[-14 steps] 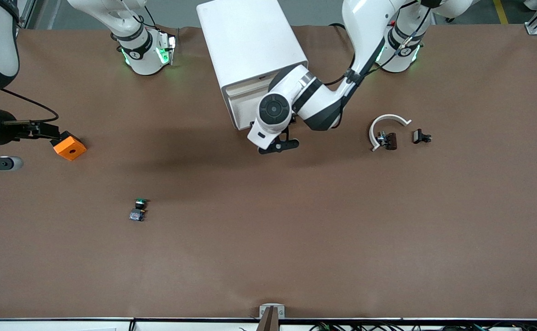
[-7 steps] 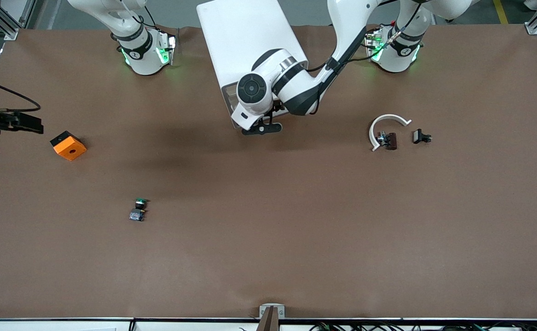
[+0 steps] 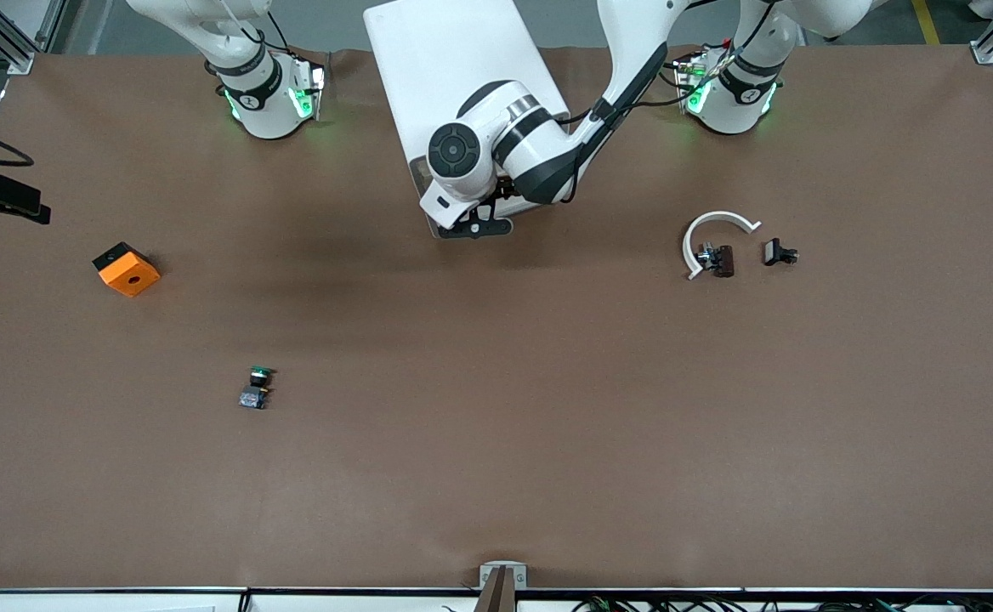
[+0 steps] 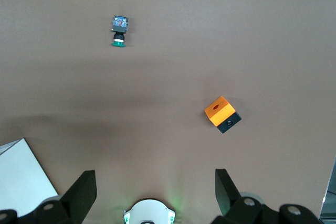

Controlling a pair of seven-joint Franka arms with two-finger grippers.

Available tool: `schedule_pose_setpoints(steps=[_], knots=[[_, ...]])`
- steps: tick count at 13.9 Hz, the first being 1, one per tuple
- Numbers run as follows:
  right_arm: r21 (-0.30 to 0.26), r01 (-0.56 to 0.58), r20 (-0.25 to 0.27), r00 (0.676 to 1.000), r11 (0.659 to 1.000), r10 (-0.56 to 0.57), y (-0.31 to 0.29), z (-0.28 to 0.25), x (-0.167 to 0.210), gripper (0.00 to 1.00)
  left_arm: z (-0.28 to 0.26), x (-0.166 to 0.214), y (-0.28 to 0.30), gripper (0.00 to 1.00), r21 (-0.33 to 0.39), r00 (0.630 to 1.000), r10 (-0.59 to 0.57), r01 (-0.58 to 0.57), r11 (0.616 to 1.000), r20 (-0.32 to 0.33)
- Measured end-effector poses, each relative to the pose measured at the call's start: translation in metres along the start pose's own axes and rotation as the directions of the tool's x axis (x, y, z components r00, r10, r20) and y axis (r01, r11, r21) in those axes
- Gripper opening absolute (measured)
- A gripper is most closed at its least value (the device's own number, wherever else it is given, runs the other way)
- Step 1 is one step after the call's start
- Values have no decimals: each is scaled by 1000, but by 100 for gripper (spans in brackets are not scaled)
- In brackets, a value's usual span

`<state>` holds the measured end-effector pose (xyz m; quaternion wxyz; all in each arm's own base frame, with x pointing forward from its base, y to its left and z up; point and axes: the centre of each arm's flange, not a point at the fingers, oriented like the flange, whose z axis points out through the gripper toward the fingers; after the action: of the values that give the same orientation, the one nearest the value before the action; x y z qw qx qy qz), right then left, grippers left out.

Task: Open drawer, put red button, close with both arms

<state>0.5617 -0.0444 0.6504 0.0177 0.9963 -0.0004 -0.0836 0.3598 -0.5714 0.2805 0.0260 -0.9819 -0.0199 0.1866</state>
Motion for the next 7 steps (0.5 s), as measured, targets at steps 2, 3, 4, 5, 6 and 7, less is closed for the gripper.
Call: schedule_pose_setpoints(steps=[2,3,4,5,6,7], knots=[[1,-6,-2,1000,1000,6,3,-5,-7,100,0,1,-1,100,-1,1000,-2,2,1000,0],[3,-15,9,1000,1000,15,7,-5,-9,100,-2,4,-2,100,-4,1000,-8,8,1000,-3],[9,-29,13,999,1000,29,15,-4,-11,100,-6,12,-7,100,-13,1000,-21,21,1000,-7],[21,-40,6,999,999,40,22,-6,-14,100,-14,25,-14,100,-28,999,-42,42,999,-13],[32,-45,-6,999,998,45,25,-11,-17,100,-26,41,-26,100,-49,997,-71,70,996,-18],[37,-42,-18,999,998,43,24,-16,-21,100,-41,60,-42,100,-72,994,-106,104,992,-23]])
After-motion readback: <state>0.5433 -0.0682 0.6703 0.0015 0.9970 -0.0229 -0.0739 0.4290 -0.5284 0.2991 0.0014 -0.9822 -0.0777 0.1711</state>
